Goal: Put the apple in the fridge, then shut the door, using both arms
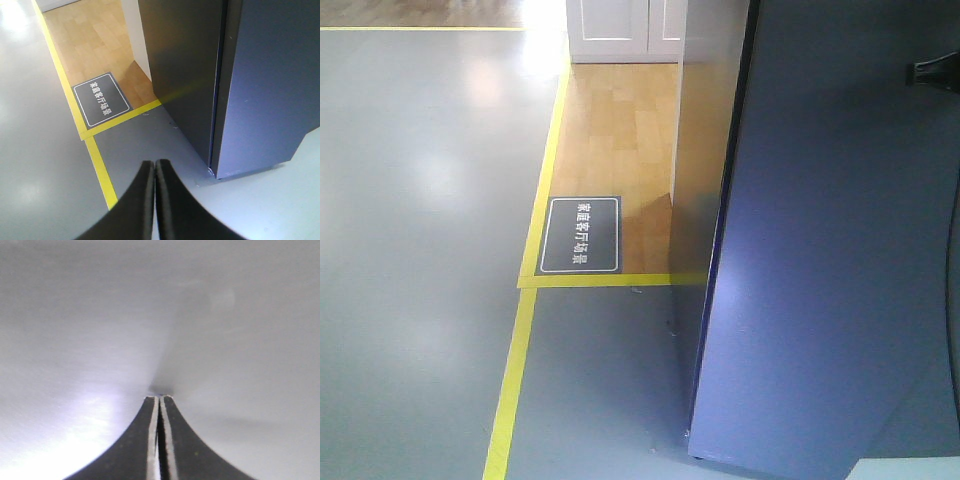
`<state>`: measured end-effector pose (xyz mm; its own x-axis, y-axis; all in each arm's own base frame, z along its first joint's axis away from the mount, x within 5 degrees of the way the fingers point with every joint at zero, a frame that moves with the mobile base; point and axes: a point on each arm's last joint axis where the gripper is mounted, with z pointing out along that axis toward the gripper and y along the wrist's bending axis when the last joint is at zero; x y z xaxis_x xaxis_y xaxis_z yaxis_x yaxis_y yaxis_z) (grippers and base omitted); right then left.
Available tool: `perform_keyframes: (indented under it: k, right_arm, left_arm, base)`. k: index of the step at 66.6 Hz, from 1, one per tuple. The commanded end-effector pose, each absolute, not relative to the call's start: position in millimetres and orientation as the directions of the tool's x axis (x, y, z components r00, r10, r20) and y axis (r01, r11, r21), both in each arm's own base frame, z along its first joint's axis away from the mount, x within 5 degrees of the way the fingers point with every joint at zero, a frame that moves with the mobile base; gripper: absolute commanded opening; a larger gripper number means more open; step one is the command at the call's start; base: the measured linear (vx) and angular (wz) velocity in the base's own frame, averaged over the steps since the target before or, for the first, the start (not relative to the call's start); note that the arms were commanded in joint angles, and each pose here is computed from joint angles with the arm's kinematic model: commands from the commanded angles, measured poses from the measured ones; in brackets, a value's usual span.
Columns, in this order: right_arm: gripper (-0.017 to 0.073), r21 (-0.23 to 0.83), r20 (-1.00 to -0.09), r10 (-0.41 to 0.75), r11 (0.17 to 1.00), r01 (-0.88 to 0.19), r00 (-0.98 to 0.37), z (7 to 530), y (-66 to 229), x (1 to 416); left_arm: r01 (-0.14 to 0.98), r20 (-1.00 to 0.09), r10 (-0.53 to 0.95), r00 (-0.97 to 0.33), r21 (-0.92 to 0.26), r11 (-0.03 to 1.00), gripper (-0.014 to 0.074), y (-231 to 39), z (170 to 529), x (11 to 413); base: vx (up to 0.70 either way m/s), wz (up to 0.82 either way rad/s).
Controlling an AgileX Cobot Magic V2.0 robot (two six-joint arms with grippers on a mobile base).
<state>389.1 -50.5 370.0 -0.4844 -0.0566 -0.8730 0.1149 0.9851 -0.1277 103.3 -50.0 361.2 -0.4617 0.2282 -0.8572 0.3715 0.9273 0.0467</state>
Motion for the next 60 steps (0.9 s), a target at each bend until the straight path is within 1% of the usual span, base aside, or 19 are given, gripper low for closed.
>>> perform_keyframes:
  k: [1,10,14,33,47,55,60]
  right_arm:
    - [-0.0003,-0.114,-0.947,-0.074,0.987,0.113,-0.311,399.5,-52.1,405.3]
    - [-0.0003,-0.058,-0.951,-0.022,0.992,0.108,-0.310,392.8,-52.7,427.1]
    - [-0.0003,-0.050,-0.951,-0.015,0.993,0.105,-0.310,390.7,-52.8,431.5]
    - [-0.0003,-0.052,-0.935,-0.013,0.994,0.098,-0.355,392.6,-51.5,426.2]
    - [-0.0003,-0.055,-0.914,-0.016,0.995,0.085,-0.404,413.8,-45.7,400.4]
    - [-0.0003,-0.089,-0.897,-0.070,0.996,0.024,-0.436,416.6,-27.1,375.8]
    - [-0.0003,-0.081,-0.897,-0.074,0.997,-0.002,-0.436,411.6,-15.1,356.3]
  left_arm:
    - [0.380,-0.894,0.205,-0.398,0.043,0.924,-0.0006,-51.1,372.3,104.2]
    - [0.380,-0.894,0.205,-0.398,0.043,0.924,-0.0006,-51.1,372.3,104.2]
    - [0.380,-0.894,0.205,-0.398,0.043,0.924,-0.0006,-51.1,372.3,104.2]
    - [0.380,-0.894,0.205,-0.398,0.043,0.924,-0.0006,-51.1,372.3,104.2]
    - [0.380,-0.895,0.204,-0.397,0.042,0.924,-0.0006,-51.0,372.9,104.1]
    - [0.380,-0.895,0.204,-0.397,0.042,0.924,-0.0006,-51.0,372.9,104.1]
    - [0.380,-0.895,0.204,-0.397,0.042,0.924,-0.0006,-51.0,372.9,104.1]
  base:
    - [0.00,0.00]
    - [0.00,0.00]
    - [0.00,0.00]
    - [0.00,0.00]
    - [0.00,0.00]
    - [0.00,0.00]
    - [0.00,0.00]
